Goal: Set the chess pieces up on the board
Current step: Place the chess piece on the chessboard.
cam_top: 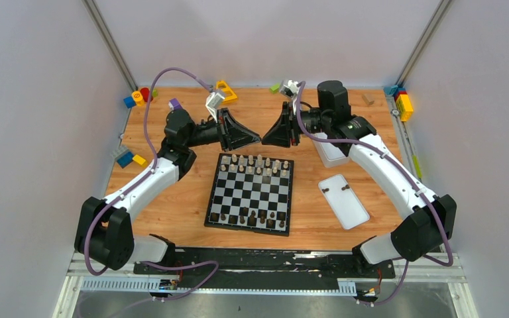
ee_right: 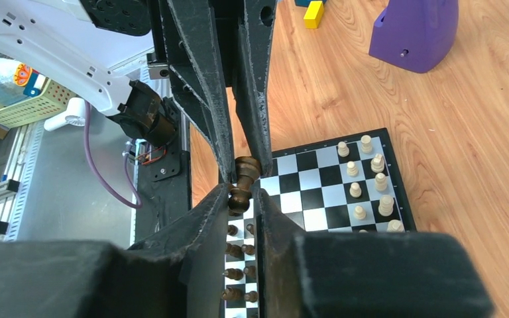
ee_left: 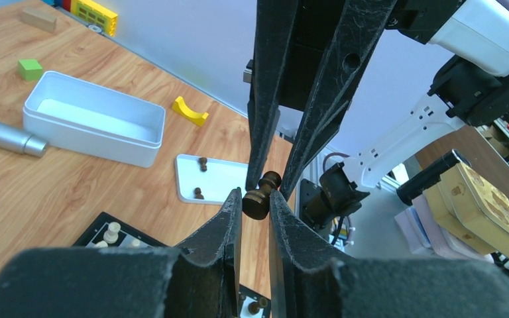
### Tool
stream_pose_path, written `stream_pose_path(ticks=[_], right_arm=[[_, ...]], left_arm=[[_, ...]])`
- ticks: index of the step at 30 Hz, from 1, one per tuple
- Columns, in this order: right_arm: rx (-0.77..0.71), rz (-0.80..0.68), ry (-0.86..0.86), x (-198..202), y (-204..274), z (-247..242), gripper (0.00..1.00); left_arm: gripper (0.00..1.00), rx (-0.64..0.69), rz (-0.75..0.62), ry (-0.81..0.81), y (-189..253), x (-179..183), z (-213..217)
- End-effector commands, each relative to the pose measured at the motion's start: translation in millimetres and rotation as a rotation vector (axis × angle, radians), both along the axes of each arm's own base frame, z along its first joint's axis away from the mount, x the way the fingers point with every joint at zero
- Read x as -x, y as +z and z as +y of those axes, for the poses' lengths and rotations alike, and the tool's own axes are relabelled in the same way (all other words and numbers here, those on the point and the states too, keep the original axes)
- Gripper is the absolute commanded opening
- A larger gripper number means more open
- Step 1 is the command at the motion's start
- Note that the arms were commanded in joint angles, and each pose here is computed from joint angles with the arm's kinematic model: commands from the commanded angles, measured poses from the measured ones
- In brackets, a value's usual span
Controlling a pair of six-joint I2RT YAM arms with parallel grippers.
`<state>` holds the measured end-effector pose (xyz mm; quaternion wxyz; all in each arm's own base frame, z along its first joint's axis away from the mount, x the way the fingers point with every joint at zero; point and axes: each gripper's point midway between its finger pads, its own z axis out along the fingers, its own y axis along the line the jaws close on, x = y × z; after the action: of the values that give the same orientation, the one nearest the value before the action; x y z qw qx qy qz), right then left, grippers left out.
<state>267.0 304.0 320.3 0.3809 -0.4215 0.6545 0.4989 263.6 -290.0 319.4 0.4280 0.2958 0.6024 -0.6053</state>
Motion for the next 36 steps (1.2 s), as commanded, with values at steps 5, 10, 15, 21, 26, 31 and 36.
stream_pose_path(ticks=[5,10,15,21,26,31,36], right_arm=[[-0.045,-0.058,0.029,1.4,23.2,4.4,0.1],[-0.035,-0.094,0.01,0.1,26.4,1.5,0.0],[0.035,-0.119,-0.007,0.2,9.8,-6.8,0.0],[0.178,-0.118,-0.026,1.6,-25.9,-17.2,0.0],[0.341,-0.124,0.01,11.3,-59.8,-2.2,0.0],[0.47,-0.145,0.064,19.8,-83.2,23.8,0.0],[0.621,-0.17,0.147,31.1,-113.7,54.2,0.0]], left_arm=[[0.0,0.01,-0.036,-0.003,5.6,0.8,0.3],[0.21,-0.027,-0.08,0.002,-2.6,1.6,2.2],[0.76,-0.108,-0.182,0.013,-7.2,6.6,11.9],[1.0,-0.202,-0.226,0.152,-9.4,-12.8,56.6],[1.0,-0.351,-0.216,0.357,-24.4,-34.0,108.8],[1.0,-0.521,-0.172,0.716,-24.7,-65.5,180.0],[1.0,-0.627,-0.094,0.997,-19.2,-75.7,251.8]])
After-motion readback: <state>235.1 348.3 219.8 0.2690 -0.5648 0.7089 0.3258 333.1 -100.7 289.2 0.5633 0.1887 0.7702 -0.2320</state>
